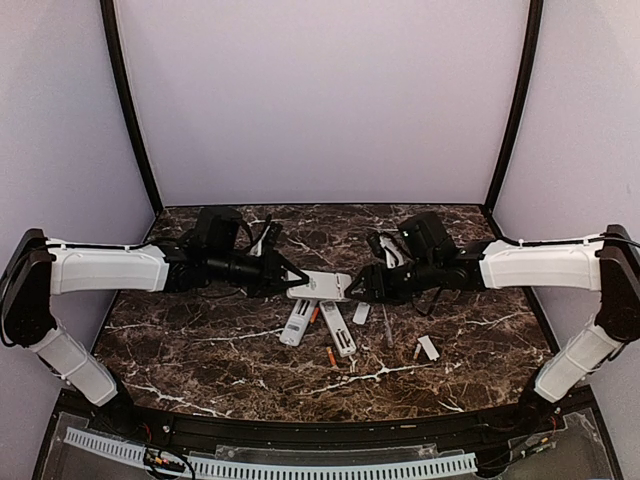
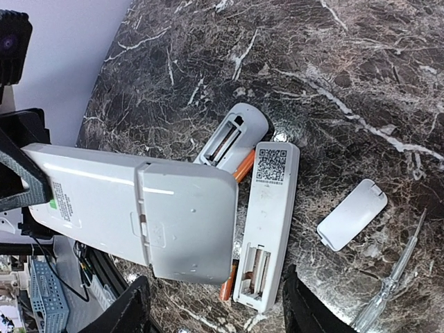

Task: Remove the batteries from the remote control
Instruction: Remove the battery cover from the remote control.

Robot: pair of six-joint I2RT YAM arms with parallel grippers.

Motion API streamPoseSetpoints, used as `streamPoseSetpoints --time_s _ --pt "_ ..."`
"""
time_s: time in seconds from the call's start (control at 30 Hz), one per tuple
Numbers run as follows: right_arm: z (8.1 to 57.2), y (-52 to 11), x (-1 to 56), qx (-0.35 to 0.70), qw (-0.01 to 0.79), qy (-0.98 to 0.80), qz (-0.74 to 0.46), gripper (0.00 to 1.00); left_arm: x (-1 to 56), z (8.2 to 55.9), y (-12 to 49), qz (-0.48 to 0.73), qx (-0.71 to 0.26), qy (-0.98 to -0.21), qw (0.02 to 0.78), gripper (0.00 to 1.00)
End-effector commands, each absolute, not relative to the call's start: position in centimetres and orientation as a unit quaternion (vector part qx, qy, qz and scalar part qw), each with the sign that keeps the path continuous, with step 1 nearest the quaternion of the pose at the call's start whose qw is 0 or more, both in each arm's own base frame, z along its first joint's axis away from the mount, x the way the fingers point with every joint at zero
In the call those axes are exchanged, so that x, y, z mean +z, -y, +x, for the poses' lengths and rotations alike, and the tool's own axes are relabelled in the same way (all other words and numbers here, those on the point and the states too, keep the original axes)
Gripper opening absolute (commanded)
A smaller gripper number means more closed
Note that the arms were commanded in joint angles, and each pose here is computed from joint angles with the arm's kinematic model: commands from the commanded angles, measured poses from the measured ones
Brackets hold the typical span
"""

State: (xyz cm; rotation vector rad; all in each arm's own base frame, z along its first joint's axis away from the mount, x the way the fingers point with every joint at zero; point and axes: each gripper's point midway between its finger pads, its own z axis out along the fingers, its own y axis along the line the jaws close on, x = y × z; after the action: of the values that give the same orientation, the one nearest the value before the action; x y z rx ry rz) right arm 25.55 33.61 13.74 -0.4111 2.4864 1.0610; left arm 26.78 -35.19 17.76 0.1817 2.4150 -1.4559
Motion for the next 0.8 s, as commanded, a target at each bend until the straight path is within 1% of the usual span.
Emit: streamPoseSetpoints --time_s 0.0,0.3,0.6,0.77 --pt "25.8 -35.2 14.3 0.393 0.207 -0.881 -0.164 0.61 18.3 26.7 35.3 0.070 -0.520 -0.836 0.159 0.00" --pt "25.9 -36.3 14.3 0.401 0.201 -0.877 -0.170 0.59 18.1 26.6 35.3 0.070 -0.520 -0.837 0.158 0.00" --pt "26.1 -36.7 14.4 0.401 0.203 -0.876 -0.173 0.59 18.0 26.6 35.2 0.069 -0.519 -0.837 0.157 0.00" --pt "26.2 -36.9 13.8 0.397 0.196 -0.880 -0.169 0.54 18.0 26.6 35.2 0.069 -0.520 -0.837 0.156 0.00"
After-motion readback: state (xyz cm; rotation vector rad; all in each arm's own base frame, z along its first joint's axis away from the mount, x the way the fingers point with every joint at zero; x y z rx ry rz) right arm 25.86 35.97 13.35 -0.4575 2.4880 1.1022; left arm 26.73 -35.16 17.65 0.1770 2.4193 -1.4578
